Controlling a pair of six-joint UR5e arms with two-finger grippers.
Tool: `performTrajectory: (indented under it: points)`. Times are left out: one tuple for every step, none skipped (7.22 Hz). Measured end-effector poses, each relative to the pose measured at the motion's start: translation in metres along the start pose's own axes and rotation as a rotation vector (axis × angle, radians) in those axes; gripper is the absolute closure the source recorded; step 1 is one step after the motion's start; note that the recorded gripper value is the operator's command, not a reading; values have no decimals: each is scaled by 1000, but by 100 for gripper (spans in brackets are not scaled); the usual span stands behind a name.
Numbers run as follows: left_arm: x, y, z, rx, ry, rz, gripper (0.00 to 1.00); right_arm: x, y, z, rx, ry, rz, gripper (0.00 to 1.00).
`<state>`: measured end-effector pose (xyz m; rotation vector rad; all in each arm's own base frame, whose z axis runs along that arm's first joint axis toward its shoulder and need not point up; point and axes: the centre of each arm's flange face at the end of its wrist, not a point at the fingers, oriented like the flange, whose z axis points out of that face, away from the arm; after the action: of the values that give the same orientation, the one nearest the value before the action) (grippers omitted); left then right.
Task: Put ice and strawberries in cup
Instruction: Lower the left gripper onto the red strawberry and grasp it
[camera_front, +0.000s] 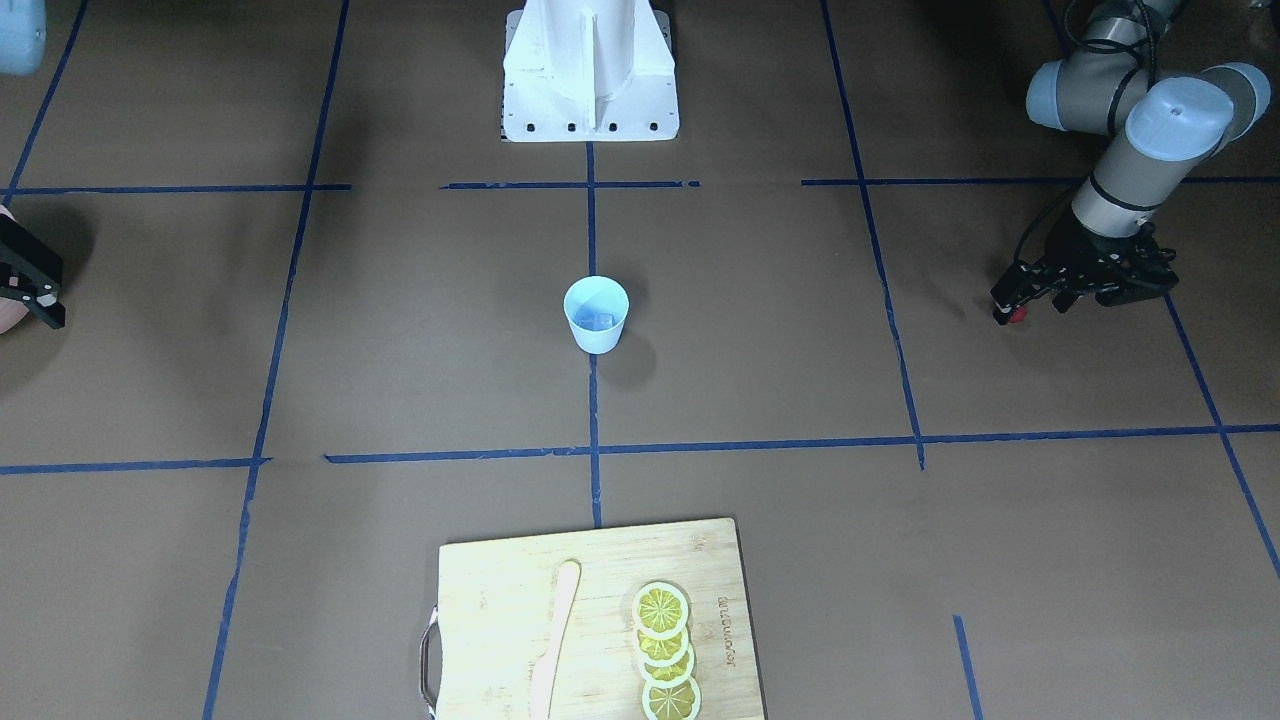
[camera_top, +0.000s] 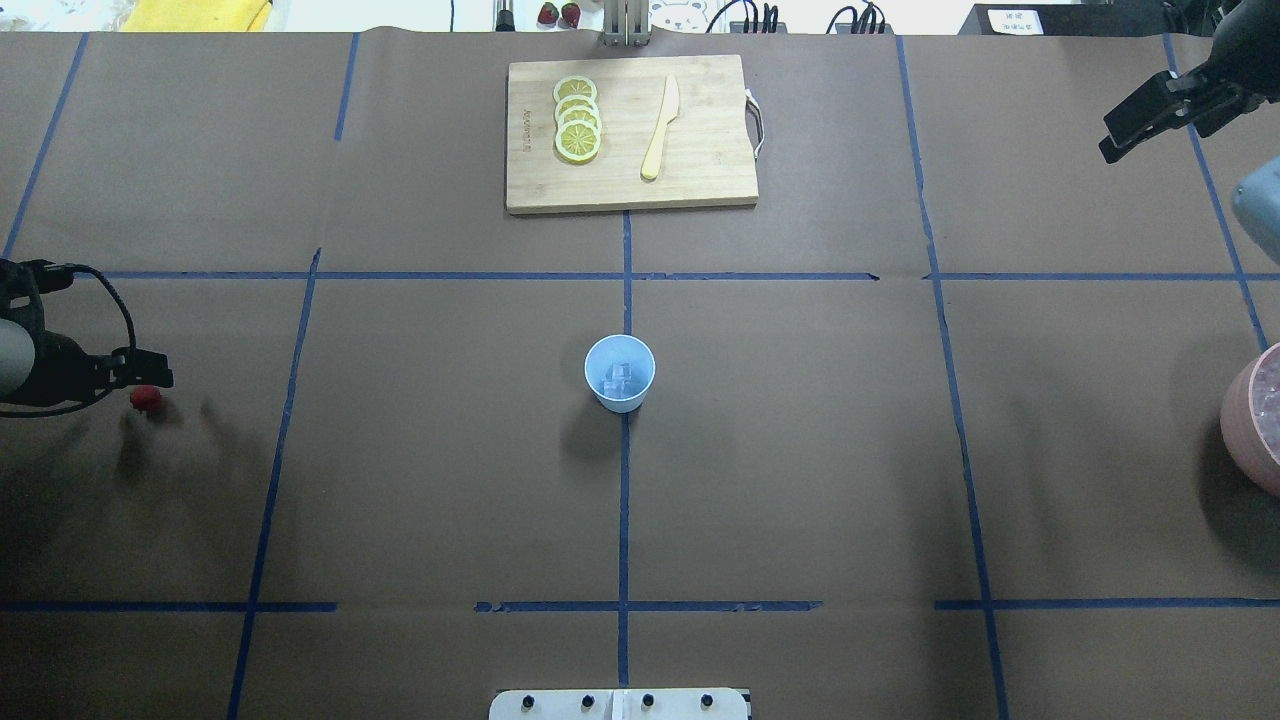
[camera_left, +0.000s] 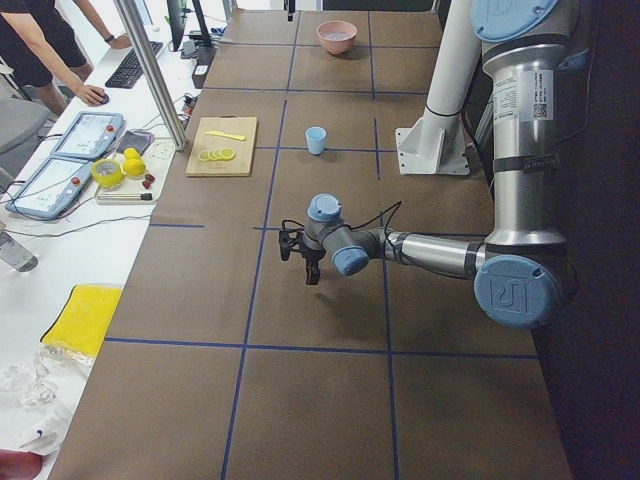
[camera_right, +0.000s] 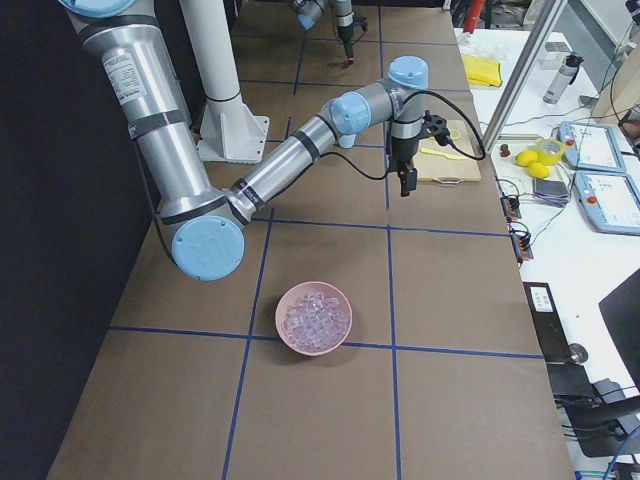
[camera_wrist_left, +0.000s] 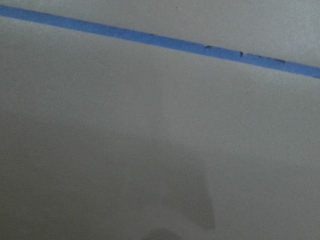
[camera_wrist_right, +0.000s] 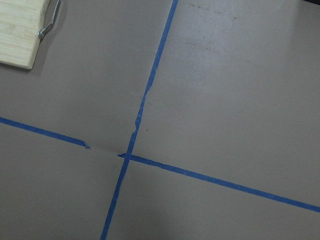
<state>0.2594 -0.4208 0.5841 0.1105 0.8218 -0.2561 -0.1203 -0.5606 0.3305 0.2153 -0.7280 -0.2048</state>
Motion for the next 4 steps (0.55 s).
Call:
performTrajectory:
  points:
    - [1,3,1,-5,0,1,4,0,0,0,0,0,2,0]
    - [3,6,3,-10,-1,1,6,1,1,0,-1,-1,5,0]
    - [4,8,4,-12,-2,1,13,3,2,1,-4,-7,8,0]
    - [4,9,5,-13,-2,1,26,4,3,1,-6,-13,11,0]
